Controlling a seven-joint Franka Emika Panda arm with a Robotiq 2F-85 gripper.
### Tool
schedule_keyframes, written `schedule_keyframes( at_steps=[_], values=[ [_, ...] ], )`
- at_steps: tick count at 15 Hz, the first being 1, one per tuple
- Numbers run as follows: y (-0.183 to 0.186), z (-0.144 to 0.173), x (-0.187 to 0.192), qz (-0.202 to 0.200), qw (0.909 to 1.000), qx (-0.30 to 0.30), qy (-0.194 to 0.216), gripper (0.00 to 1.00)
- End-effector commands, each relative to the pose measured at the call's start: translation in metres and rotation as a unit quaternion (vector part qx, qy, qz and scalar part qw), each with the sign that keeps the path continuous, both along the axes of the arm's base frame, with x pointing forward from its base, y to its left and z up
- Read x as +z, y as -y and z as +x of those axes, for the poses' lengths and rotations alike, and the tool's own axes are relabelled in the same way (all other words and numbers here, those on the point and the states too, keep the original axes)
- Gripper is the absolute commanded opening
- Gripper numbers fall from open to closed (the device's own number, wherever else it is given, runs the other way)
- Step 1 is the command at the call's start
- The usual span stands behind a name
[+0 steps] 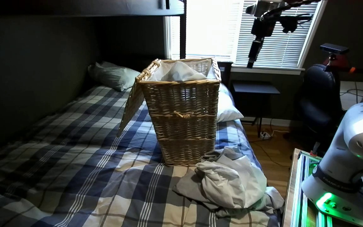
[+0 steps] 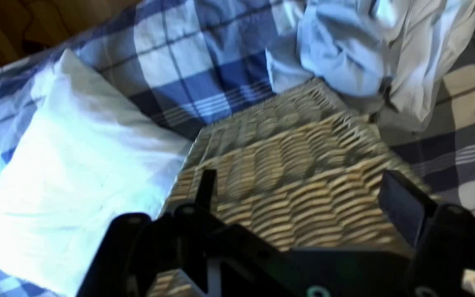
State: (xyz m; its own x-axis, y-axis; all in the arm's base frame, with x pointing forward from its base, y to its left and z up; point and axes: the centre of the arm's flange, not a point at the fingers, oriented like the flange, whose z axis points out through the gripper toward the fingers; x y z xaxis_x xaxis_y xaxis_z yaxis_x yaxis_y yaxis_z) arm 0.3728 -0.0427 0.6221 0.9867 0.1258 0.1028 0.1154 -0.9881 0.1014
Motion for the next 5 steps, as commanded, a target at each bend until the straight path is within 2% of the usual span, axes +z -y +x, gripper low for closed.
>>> schedule_keyframes(
  at_steps=[1,5],
  values=[
    [-0.0009,-0.0146,-0.0044,0.008,0.9999,-0.004,-0.014,1.00],
    [-0.0012,-0.0222,-0.0007,0.008,0.9999,-0.003,-0.010,1.00]
  ],
)
